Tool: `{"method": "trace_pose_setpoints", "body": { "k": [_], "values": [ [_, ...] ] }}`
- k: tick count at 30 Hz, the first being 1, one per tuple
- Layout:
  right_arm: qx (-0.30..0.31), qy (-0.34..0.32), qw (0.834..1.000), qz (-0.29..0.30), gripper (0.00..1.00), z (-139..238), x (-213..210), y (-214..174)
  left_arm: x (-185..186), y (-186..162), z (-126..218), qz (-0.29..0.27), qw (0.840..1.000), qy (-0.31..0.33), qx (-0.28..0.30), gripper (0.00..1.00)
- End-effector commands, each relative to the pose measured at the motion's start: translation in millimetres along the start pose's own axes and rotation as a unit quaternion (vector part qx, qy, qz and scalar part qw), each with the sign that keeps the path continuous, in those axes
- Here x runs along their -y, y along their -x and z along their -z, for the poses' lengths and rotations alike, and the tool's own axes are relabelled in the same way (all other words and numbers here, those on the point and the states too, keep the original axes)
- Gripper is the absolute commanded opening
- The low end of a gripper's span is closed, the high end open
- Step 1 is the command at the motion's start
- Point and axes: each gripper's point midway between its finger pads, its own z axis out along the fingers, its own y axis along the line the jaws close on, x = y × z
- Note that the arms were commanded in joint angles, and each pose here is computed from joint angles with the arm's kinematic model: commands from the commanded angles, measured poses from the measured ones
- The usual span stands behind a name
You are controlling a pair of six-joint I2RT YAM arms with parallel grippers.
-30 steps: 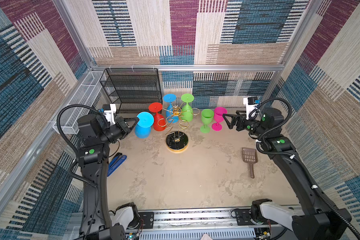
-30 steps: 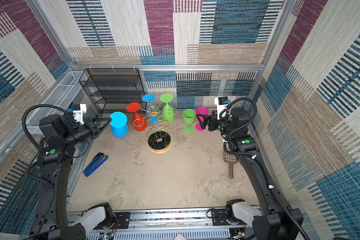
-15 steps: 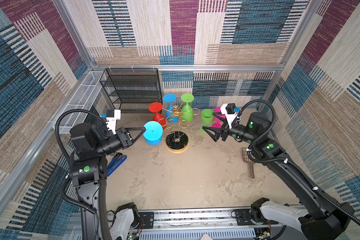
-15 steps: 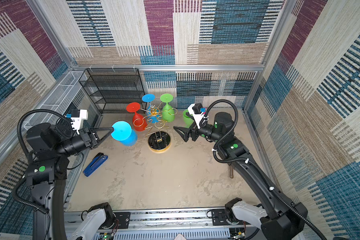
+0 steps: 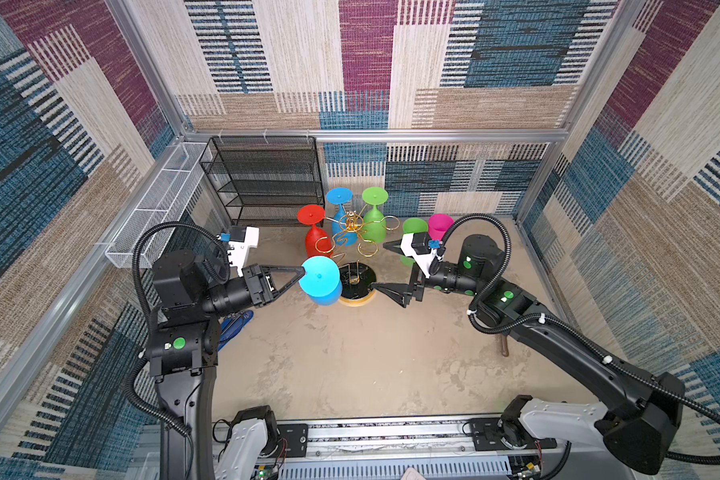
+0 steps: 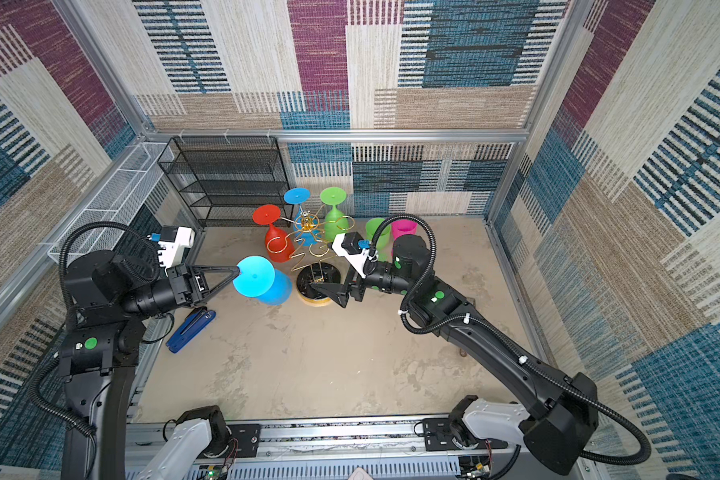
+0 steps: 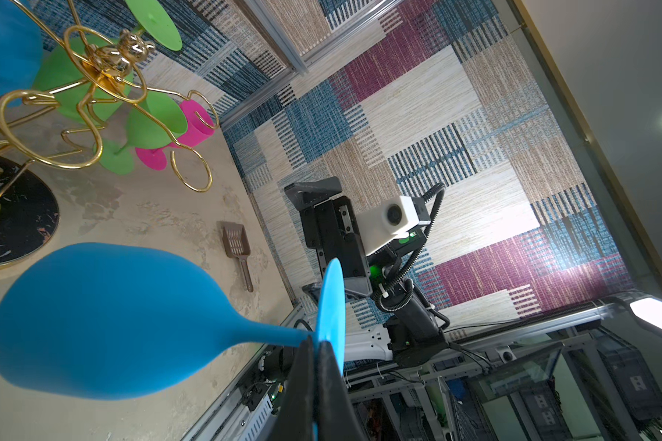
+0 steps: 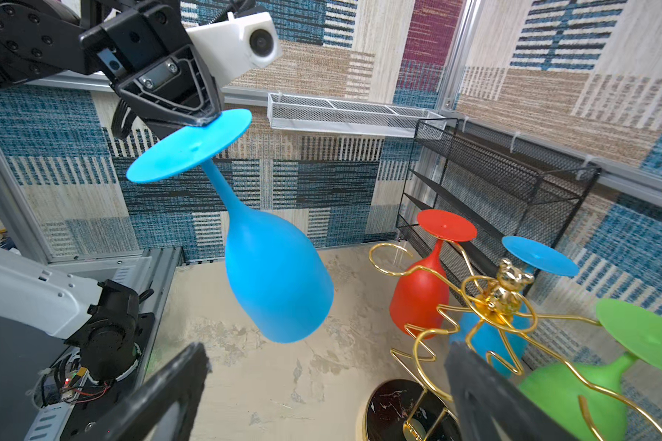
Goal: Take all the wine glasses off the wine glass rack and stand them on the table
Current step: 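Carry the blue glass back with the left gripper while the right nears the rack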
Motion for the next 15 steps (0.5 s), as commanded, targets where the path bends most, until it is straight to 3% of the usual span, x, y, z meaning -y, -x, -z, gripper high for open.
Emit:
{"method": "trace_pose_setpoints", "body": {
  "k": [1,15],
  "values": [
    [0.023,0.004,0.999,0.023,0.99,-13,-2,9,8,3,-5,-0.009,1.0,-0.024,-0.01,0.0],
    [0.018,0.026,0.999,0.014,0.99,-57,-1,-4,17,17,-40,-0.014,0.995,-0.073,-0.059,0.0]
  ]
}}
